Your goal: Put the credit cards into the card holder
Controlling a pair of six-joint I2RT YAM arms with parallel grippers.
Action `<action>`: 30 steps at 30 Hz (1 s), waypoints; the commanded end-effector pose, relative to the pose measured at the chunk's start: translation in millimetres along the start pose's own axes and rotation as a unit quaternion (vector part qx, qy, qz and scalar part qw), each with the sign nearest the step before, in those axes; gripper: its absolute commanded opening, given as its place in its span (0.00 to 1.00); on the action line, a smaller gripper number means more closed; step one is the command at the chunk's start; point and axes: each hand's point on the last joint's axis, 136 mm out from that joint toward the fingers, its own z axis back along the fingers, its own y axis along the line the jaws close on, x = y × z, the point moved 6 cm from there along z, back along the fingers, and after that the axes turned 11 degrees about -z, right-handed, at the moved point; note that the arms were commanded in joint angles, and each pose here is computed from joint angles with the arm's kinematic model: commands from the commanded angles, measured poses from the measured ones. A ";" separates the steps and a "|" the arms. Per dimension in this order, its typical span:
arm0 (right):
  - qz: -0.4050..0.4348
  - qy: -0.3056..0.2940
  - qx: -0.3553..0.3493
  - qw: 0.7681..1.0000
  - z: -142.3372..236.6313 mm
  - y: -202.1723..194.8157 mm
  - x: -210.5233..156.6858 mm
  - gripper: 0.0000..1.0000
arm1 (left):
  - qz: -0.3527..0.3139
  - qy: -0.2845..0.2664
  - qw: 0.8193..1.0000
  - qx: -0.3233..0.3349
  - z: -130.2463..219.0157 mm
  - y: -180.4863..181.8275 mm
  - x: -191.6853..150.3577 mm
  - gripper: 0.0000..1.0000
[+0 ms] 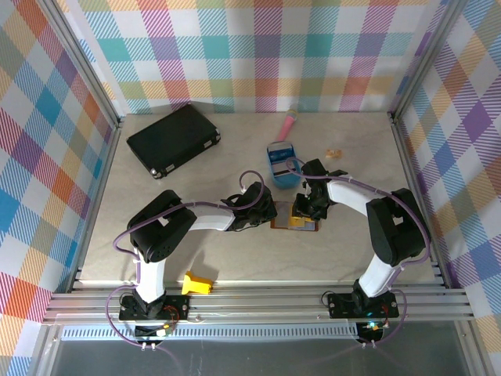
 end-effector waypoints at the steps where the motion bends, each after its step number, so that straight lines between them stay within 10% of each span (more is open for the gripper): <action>1: 0.015 0.005 0.005 1.000 1.9 8.0 0.3 0.35 | 0.002 0.085 0.995 0.051 -5.7 27.8 -44.7 0.00; 30: 0.024 -0.008 -0.026 0.999 1.8 6.3 4.0 0.42 | 0.004 0.085 0.995 0.053 -5.6 30.1 -45.6 0.00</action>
